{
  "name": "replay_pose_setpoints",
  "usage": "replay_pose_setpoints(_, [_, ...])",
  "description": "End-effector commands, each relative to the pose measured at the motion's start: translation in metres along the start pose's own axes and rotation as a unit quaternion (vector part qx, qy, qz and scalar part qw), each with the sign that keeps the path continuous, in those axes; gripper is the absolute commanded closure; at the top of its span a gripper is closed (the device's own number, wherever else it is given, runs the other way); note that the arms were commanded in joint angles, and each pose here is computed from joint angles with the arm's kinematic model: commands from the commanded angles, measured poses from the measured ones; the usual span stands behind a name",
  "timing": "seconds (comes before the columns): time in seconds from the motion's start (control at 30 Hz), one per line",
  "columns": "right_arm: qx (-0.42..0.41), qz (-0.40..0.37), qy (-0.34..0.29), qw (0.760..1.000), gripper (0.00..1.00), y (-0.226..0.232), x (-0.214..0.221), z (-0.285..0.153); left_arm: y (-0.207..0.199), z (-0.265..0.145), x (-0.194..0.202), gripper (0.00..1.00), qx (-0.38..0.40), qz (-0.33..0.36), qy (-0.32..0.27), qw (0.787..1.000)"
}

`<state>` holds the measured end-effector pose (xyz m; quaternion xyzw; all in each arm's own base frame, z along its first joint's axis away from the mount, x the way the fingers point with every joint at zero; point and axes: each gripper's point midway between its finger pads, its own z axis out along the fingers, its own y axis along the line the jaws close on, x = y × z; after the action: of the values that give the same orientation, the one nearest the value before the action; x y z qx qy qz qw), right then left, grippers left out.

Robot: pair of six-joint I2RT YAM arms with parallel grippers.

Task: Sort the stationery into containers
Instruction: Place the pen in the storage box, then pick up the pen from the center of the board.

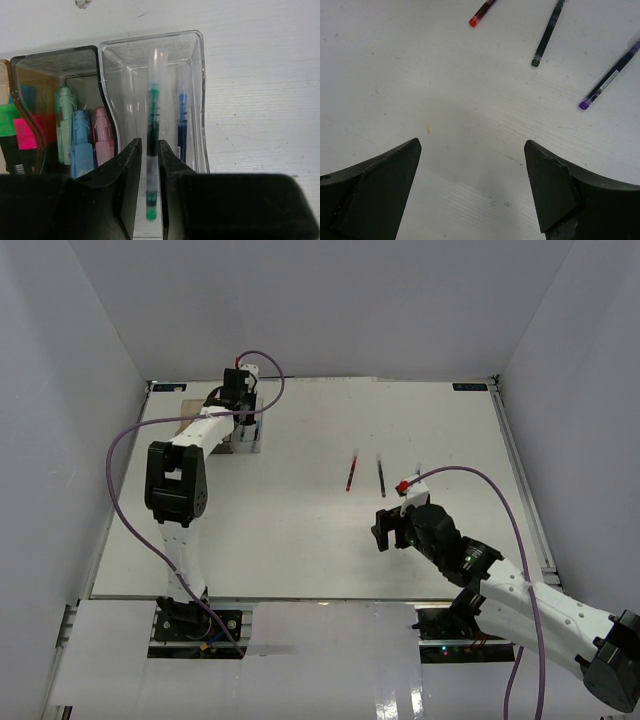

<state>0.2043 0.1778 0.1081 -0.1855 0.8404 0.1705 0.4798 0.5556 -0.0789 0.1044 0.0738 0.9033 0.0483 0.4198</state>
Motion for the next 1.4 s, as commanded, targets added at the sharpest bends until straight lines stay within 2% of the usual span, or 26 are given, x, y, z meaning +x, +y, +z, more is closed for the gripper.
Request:
replay_pose_setpoints(0.0, [-0.004,0.006,-0.015,1.000,0.10,0.003,-0.012,0.001,0.004,-0.008,-0.027,0.69,0.007,0.000,-0.028,1.000])
replay_pose_setpoints(0.17, [0.003,0.005,-0.011,1.000,0.10,0.002,-0.014,0.004,0.004,-0.013,-0.029,0.48,0.015,-0.015,-0.030,0.999])
replay_pose_setpoints(0.3, [0.016,0.013,-0.005,1.000,0.10,0.001,-0.018,0.009,-0.001,-0.032,-0.040,0.36,0.035,-0.032,-0.044,0.998])
replay_pose_setpoints(0.37, [0.031,0.017,-0.001,0.999,0.10,-0.002,-0.021,0.013,-0.007,-0.053,-0.049,0.30,0.056,-0.062,-0.058,0.995])
replay_pose_setpoints(0.43, [0.054,0.022,-0.004,0.998,0.09,-0.008,-0.031,0.017,-0.007,-0.080,-0.063,0.19,0.070,-0.077,-0.080,0.991])
replay_pose_setpoints(0.5, [0.083,0.025,0.016,0.996,0.08,-0.017,-0.027,0.025,-0.011,-0.095,-0.055,0.12,0.083,-0.097,-0.076,0.989])
replay_pose_setpoints(0.53, [0.100,0.031,0.022,0.994,0.07,-0.025,-0.031,0.031,-0.008,-0.117,-0.064,0.04,0.086,-0.105,-0.095,0.986])
replay_pose_setpoints(0.57, [0.111,0.038,0.029,0.993,0.06,-0.030,-0.031,0.035,-0.007,-0.125,-0.061,0.02,0.087,-0.112,-0.097,0.985])
replay_pose_setpoints(0.6, [0.120,0.056,0.034,0.991,0.04,-0.035,-0.031,0.038,-0.016,-0.128,-0.044,0.02,0.107,-0.121,-0.079,0.984])
replay_pose_setpoints(0.67, [0.155,0.090,0.050,0.983,0.02,-0.059,-0.030,0.048,-0.016,-0.156,-0.042,0.02,0.120,-0.136,-0.094,0.979])
replay_pose_setpoints(0.73, [0.192,0.123,0.071,0.971,0.00,-0.084,-0.022,0.056,-0.024,-0.163,-0.013,0.02,0.137,-0.154,-0.073,0.976])
replay_pose_setpoints(0.77, [0.202,0.130,0.069,0.968,0.05,-0.090,-0.028,0.059,-0.025,-0.179,-0.012,0.02,0.146,-0.160,-0.084,0.973])
replay_pose_setpoints(0.8, [0.224,0.136,0.069,0.962,0.08,-0.102,-0.029,0.060,-0.031,-0.178,0.011,0.02,0.156,-0.166,-0.064,0.972])
replay_pose_setpoints(0.87, [0.240,0.141,0.080,0.957,0.10,-0.112,-0.028,0.069,-0.035,-0.185,0.028,0.02,0.168,-0.168,-0.059,0.970])
replay_pose_setpoints(0.9, [0.244,0.144,0.086,0.955,0.12,-0.116,-0.026,0.072,-0.036,-0.196,0.026,0.02,0.177,-0.169,-0.078,0.967])
replay_pose_setpoints(0.93, [0.257,0.153,0.101,0.949,0.14,-0.125,-0.017,0.077,-0.042,-0.193,0.049,0.02,0.189,-0.169,-0.060,0.965])
replay_pose_setpoints(1.0, [0.270,0.167,0.106,0.942,0.20,-0.135,-0.015,0.081,-0.045,-0.199,0.057,0.02,0.200,-0.168,-0.069,0.963])
replay_pose_setpoints(1.03, [0.274,0.170,0.120,0.939,0.23,-0.138,-0.007,0.086,-0.050,-0.197,0.071,0.02,0.208,-0.168,-0.054,0.962])
replay_pose_setpoints(1.2, [0.291,0.183,0.147,0.927,0.40,-0.147,0.012,0.095,-0.057,-0.200,0.088,0.02,0.225,-0.169,-0.039,0.959])
replay_pose_setpoints(1.3, [0.295,0.184,0.168,0.922,0.43,-0.149,0.028,0.100,-0.060,-0.207,0.088,0.02,0.236,-0.171,-0.048,0.955])
replay_pose_setpoints(1.37, [0.292,0.184,0.176,0.922,0.53,-0.148,0.033,0.101,-0.060,-0.208,0.087,0.02,0.239,-0.174,-0.050,0.954])
